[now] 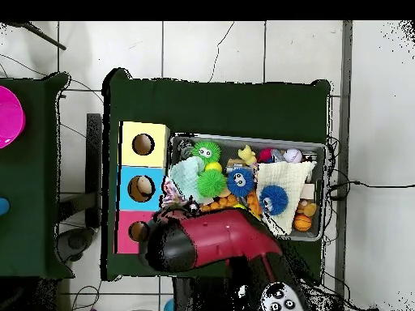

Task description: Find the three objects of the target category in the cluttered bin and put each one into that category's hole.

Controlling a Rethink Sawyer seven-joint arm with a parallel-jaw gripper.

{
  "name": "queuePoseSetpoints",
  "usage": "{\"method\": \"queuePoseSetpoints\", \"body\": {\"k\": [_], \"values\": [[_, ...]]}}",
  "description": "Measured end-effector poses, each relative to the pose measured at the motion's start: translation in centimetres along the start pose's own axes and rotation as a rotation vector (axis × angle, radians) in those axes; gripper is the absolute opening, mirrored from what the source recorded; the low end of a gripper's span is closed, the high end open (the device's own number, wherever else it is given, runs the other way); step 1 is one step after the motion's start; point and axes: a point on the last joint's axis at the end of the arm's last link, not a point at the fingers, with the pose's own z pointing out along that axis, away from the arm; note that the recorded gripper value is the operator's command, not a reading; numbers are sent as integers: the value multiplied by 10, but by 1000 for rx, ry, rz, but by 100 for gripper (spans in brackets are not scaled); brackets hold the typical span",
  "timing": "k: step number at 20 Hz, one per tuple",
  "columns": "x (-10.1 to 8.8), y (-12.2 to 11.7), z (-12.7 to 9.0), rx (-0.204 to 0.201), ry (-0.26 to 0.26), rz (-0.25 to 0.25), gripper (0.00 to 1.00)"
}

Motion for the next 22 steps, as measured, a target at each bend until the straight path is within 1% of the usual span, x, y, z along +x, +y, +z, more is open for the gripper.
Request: {"method": "queuePoseSetpoints", "body": {"k": [3,5,6,7,11,12,15,16,20,22], "values": [[-6,38,1,-1,6,-55,0],[-10,56,1,-1,6,-75,0],[-11,61,0,-1,6,-79,0],[-14,74,0,0,4,-88,0],[-19,88,0,3,2,-92,0],[-24,91,0,8,-3,-93,0],[-31,90,0,12,-6,-86,0],[-38,86,-1,15,-4,-73,0],[-53,76,-5,18,9,-42,0],[-63,68,-8,19,19,-24,0]]}}
